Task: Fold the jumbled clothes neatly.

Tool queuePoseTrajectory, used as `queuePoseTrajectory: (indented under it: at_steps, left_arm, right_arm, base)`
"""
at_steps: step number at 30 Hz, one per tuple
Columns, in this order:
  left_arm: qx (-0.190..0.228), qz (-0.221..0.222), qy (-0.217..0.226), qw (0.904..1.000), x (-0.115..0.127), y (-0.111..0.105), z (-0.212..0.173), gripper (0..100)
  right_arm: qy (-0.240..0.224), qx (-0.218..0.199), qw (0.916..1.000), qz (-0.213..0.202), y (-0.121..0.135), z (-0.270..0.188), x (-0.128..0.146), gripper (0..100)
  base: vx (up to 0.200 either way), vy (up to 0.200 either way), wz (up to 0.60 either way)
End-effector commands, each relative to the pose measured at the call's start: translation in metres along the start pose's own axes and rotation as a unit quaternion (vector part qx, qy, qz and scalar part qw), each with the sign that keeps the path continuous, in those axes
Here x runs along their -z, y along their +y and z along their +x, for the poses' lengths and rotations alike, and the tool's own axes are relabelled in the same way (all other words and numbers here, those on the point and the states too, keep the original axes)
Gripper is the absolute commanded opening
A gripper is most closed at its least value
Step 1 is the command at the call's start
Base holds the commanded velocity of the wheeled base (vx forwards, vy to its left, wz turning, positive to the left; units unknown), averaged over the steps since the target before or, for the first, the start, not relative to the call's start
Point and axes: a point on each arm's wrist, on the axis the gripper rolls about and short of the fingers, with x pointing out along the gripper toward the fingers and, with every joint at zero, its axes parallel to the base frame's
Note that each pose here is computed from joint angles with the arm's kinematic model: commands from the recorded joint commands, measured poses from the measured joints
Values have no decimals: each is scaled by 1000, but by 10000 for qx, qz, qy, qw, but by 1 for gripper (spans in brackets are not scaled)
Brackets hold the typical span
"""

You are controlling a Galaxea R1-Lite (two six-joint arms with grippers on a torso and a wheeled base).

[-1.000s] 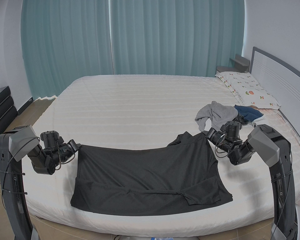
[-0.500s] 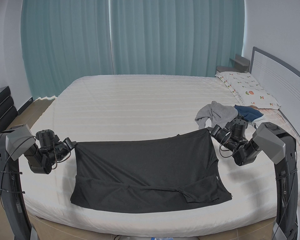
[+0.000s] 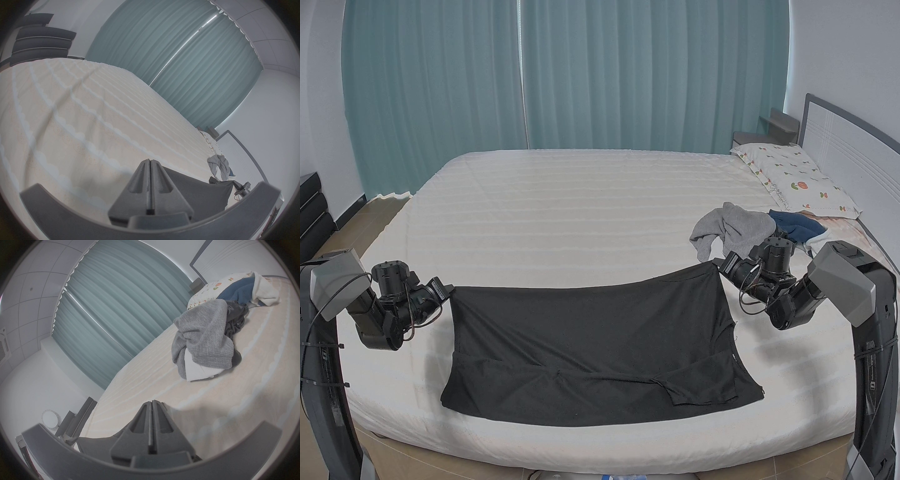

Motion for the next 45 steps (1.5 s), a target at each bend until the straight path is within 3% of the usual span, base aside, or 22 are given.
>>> queuePoseTrajectory:
  at_steps: [1, 8, 19, 42, 45]
  left_arm:
    - [41, 23, 2, 10000, 0, -4, 1, 0]
    - [138, 120, -149, 9997, 7, -6, -1, 0]
    - [223, 173, -160, 9995, 10, -10, 0, 0]
    - [87, 111, -7, 9999, 15, -14, -25, 0]
    - [-15, 259, 119, 9996, 21, -8, -36, 0]
  right_arm:
    - [-60, -24, 10000, -2, 3, -2, -5, 0]
    - [-208, -59, 9998, -32, 11, -8, -18, 0]
    - [-172, 158, 9997, 17, -7, -14, -16, 0]
    - [640, -1, 9973, -347, -14, -73, -3, 0]
    - [809, 17, 9959, -396, -18, -84, 3, 0]
  base:
    - [0, 0, 0]
    - [0, 0, 0]
    - [0, 0, 0]
    - [0, 0, 0]
    - [0, 0, 0]
